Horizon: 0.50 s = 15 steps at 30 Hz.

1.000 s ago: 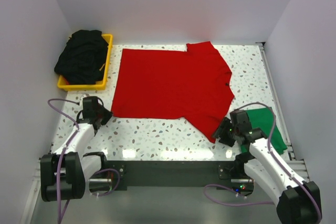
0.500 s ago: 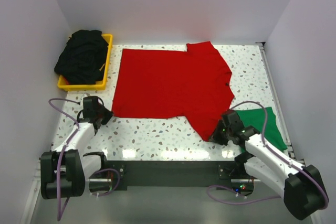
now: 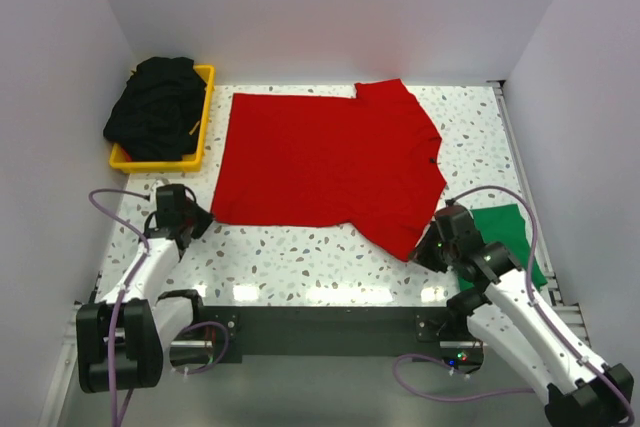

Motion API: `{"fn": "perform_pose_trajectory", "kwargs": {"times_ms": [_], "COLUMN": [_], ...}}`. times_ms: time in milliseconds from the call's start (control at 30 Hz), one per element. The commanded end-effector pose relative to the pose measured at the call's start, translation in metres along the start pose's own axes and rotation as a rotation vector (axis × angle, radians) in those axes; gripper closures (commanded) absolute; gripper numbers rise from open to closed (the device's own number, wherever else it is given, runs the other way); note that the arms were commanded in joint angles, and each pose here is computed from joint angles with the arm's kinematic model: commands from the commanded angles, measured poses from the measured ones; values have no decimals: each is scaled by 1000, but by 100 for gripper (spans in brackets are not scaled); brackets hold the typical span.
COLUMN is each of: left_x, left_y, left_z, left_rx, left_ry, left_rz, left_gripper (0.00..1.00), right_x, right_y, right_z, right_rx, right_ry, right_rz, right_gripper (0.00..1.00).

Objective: Fold and stack the t-shirts
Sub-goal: Fold the tshirt

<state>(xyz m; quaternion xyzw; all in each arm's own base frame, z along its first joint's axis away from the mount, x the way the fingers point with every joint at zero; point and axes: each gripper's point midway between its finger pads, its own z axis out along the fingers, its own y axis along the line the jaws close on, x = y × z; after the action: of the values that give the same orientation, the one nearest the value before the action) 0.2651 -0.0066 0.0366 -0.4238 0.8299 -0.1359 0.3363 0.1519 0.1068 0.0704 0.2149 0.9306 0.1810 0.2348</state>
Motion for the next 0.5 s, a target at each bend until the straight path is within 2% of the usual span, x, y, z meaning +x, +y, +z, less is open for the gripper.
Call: {"fn": "perform_pose_trajectory", "kwargs": {"times_ms": [0, 267, 467], "left_x": [-17, -22, -19], "left_y": [-8, -6, -1], "left_z": [-9, -23, -28], "left_rx": [5, -9, -23], "left_ry": [-58, -78, -77], "left_rz": [28, 41, 44], "left_gripper": [100, 100, 100], "right_x": [1, -10, -8], "right_y": [-4, -1, -2], "right_z": [-20, -54, -70], "right_rx": [19, -8, -24], "right_ry": [7, -61, -64], "right_rz": [-29, -52, -59], "right_gripper": [100, 100, 100]}}
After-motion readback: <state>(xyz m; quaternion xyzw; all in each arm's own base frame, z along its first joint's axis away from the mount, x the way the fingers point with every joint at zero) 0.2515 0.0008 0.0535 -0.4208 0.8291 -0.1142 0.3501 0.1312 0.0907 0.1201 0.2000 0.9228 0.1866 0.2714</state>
